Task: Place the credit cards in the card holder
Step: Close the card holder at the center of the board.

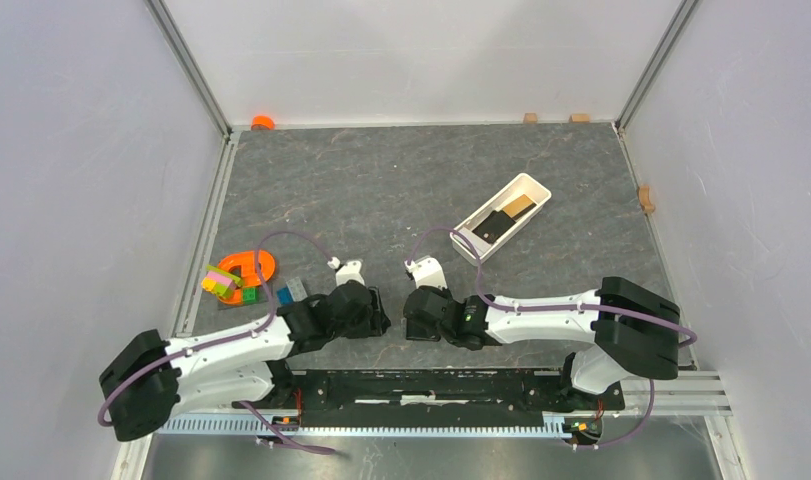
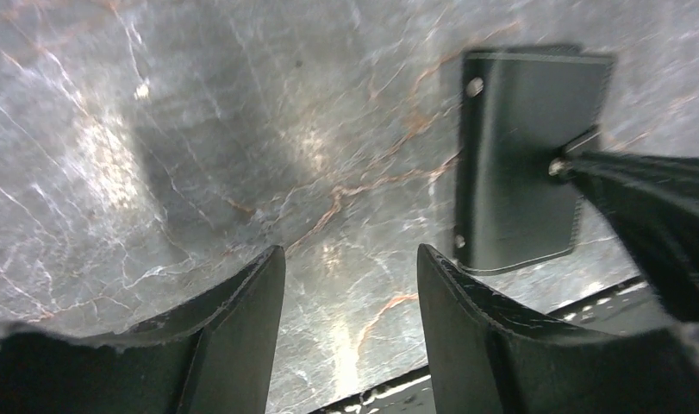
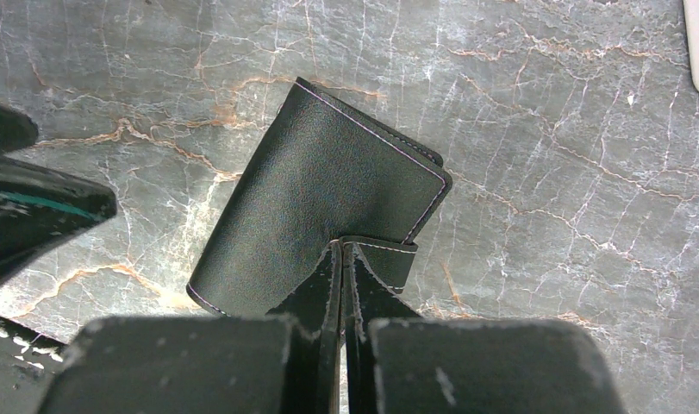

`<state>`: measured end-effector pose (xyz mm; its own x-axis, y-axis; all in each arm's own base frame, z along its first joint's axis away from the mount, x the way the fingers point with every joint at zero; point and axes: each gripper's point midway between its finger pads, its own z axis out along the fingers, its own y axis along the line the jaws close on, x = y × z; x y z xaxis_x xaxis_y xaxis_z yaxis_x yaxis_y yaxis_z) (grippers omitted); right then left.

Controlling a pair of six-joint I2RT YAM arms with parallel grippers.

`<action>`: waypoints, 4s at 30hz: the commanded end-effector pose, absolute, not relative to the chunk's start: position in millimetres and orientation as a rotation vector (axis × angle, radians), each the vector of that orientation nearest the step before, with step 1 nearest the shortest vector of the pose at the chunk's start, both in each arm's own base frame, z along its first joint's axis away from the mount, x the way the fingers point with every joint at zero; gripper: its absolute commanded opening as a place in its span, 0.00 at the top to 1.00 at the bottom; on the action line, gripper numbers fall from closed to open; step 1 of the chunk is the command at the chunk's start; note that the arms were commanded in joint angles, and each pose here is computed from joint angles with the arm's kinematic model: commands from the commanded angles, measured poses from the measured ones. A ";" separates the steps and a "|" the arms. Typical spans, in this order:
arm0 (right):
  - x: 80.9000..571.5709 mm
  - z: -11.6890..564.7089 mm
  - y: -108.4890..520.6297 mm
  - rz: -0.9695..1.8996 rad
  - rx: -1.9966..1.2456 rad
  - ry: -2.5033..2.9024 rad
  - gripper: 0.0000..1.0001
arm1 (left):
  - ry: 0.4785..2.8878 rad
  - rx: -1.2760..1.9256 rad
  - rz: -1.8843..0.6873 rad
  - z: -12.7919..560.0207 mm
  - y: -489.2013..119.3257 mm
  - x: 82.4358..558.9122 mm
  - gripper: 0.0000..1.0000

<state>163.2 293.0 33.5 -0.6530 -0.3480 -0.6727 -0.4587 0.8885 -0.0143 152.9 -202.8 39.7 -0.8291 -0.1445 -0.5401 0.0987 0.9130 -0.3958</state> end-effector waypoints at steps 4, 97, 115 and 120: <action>147.6 17.8 283.4 0.189 -0.611 2.415 1.00 | 2.492 -0.046 -0.712 34.4 -235.9 146.5 0.37; 166.6 24.8 278.4 0.301 -0.449 2.293 1.00 | 2.702 0.077 -0.395 -30.5 -249.5 139.1 0.59; 154.8 20.4 292.3 0.303 -0.540 2.288 1.00 | 2.706 0.078 -0.388 -31.3 -248.9 138.9 0.58; 151.7 16.1 295.8 0.289 -0.573 2.291 1.00 | 2.709 0.083 -0.384 -31.3 -249.3 139.0 0.58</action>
